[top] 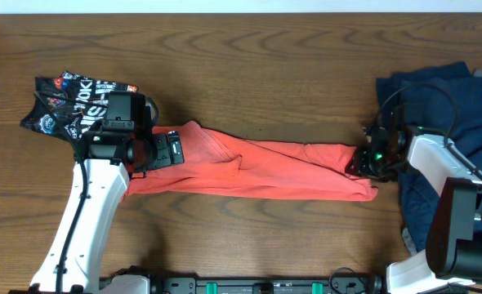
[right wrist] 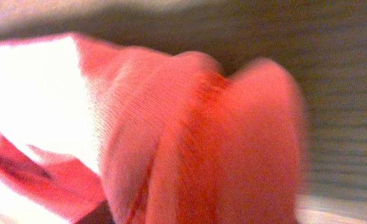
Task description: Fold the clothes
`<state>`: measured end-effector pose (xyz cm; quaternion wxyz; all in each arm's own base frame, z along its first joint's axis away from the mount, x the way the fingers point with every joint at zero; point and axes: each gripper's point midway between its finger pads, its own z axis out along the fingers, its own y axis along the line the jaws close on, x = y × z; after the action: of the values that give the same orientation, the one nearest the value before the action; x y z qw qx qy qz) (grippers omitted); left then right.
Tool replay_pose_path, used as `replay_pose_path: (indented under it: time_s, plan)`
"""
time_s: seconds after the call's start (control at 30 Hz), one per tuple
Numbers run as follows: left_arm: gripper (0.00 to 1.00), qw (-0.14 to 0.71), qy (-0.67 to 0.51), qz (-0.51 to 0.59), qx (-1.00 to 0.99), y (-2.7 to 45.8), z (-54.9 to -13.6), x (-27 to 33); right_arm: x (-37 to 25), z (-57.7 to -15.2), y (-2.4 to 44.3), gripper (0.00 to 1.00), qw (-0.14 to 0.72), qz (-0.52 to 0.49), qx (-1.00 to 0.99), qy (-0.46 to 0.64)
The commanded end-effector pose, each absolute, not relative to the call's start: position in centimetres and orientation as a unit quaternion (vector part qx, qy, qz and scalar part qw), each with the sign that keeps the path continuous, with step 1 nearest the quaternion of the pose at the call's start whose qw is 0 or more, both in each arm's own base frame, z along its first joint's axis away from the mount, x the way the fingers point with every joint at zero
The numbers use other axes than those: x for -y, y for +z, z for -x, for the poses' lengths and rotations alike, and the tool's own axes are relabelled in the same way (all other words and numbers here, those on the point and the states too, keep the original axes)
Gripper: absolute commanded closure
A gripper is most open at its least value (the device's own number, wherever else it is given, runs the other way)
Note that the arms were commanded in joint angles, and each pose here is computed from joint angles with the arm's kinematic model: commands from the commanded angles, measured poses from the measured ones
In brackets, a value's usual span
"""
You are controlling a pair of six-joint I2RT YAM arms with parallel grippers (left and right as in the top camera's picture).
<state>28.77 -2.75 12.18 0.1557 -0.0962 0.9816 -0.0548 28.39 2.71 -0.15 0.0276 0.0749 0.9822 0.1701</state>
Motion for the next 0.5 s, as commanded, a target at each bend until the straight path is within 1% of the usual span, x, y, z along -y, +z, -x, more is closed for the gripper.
replay_pose_path:
  time_s: [0.0, 0.1, 0.2, 0.33, 0.47]
  plan:
    - [0.02, 0.156, -0.058, 0.099, -0.981, 12.4, -28.9, 2.7, -4.2, -27.2, -0.9, 0.99, 0.004, -0.068, -0.978, 0.198]
    - [0.02, 0.153, -0.059, 0.099, -0.981, 12.4, -28.8, 2.8, -3.4, -27.5, -0.8, 0.99, 0.007, -0.071, -0.981, 0.18]
    - [0.02, 0.15, -0.058, 0.099, -0.982, 12.4, -28.7, 2.7, -0.9, -28.5, 0.0, 0.99, 0.012, -0.084, -0.989, 0.125]
    - [0.02, 0.143, -0.057, 0.1, -0.983, 12.2, -28.3, 2.7, 4.4, -30.7, 3.7, 0.99, 0.027, -0.151, -0.988, 0.03]
    - [0.02, 0.141, -0.057, 0.1, -0.983, 12.2, -28.2, 2.7, 5.4, -32.7, 8.1, 0.99, 0.046, -0.162, -0.985, 0.029]
